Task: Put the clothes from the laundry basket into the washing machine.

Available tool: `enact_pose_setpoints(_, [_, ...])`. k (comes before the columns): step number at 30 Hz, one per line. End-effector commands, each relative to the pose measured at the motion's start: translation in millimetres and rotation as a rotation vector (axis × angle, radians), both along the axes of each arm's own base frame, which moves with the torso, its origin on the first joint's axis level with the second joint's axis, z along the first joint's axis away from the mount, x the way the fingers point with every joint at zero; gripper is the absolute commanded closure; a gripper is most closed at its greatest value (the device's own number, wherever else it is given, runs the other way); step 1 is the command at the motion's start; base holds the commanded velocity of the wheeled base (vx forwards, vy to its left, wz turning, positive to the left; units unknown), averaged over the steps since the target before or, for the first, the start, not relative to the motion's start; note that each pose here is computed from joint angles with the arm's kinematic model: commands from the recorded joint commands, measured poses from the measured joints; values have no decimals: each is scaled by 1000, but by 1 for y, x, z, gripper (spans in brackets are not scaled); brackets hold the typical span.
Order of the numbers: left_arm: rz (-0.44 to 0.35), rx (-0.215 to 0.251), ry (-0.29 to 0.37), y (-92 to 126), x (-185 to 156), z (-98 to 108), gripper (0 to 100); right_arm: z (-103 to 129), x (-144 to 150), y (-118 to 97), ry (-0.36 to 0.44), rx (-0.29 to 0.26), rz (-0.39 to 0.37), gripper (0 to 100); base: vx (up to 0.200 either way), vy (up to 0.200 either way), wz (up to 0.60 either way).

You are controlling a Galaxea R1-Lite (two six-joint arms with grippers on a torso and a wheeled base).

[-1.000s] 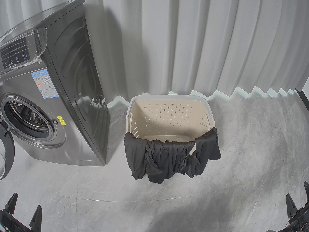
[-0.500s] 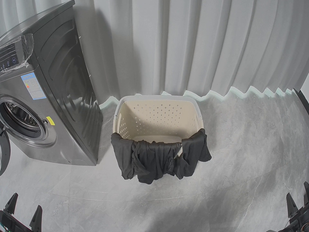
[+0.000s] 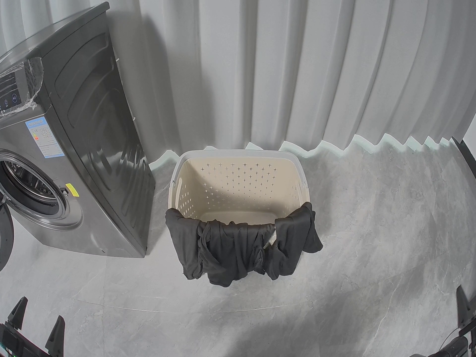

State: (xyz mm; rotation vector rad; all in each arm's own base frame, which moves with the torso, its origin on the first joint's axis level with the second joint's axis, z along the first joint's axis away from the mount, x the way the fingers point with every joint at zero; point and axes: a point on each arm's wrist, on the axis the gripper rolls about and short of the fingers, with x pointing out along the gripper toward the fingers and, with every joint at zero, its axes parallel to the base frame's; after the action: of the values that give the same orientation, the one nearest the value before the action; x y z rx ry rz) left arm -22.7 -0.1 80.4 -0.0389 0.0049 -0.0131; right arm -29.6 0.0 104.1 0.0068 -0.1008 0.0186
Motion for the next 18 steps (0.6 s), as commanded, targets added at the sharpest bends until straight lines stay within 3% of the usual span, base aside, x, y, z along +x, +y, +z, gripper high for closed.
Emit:
enact_pose_setpoints(1, [-1,1,0,0,0,-4,0,43,-7,1,-28,-9,82,0,0,0,0])
enact_pose_setpoints(4, [-1,1,0,0,0,-4,0,45,7,2,98,-5,178,0,133,0,0])
enact_pose_setpoints(11, [1,1,0,0,0,-4,0,50,63,8,414,46,302,0,200,0,0])
enact_pose_setpoints(18, [1,1,0,0,0,-4,0,44,129,20,575,49,348,0,0,0,0])
